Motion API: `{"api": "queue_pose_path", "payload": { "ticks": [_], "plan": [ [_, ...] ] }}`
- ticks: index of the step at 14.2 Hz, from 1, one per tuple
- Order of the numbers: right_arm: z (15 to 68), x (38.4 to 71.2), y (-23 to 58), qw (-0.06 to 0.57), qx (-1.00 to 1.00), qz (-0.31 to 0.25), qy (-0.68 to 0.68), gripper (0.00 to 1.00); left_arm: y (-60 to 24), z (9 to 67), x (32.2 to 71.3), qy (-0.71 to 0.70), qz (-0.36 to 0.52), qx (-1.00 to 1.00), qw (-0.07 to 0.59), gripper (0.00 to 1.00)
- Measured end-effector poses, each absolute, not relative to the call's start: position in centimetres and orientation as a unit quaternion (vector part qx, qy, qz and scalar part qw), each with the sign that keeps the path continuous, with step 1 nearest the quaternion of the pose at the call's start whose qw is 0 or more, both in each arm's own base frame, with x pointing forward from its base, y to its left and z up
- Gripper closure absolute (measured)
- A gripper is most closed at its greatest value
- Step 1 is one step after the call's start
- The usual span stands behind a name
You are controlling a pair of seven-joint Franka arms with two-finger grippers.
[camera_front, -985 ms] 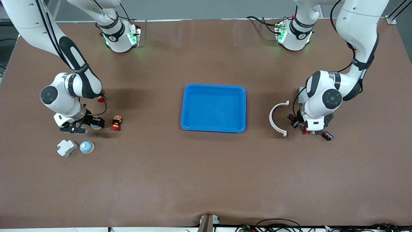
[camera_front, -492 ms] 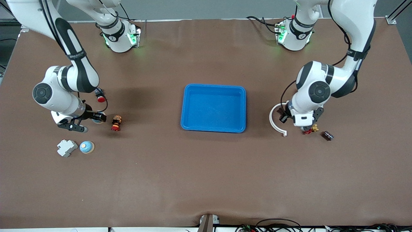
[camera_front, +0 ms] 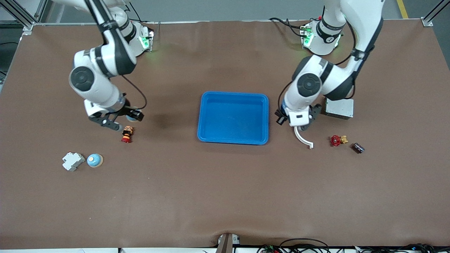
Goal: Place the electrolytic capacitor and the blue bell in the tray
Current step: 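Carry the bell and the capacitor toward the blue tray with both grippers, then open the left gripper over the tray while the right gripper lowers the bell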
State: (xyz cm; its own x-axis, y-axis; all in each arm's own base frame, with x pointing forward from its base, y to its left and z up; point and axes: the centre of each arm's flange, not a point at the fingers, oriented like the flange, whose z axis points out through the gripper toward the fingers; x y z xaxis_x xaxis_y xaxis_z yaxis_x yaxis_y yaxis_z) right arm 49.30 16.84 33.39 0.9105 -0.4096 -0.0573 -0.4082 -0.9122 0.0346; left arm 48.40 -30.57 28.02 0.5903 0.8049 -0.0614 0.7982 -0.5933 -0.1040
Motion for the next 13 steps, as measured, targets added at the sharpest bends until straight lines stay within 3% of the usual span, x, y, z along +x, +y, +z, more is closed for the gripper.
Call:
{"api": "queue_pose_path", "payload": {
  "ticks": [5, 13],
  "plan": [
    [34.0, 45.4, 26.6, -0.001, 0.964, -0.008, -0.265, 0.33, -37.1, 26.2, 47.4, -0.487, 0.065, -0.871, 0.03, 0.7],
    [29.8, 43.5, 37.6, -0.014, 0.937, 0.0, -0.349, 0.33, -39.9, 22.4, 46.5, -0.496, 0.088, -0.863, 0.046, 0.7]
  ]
}}
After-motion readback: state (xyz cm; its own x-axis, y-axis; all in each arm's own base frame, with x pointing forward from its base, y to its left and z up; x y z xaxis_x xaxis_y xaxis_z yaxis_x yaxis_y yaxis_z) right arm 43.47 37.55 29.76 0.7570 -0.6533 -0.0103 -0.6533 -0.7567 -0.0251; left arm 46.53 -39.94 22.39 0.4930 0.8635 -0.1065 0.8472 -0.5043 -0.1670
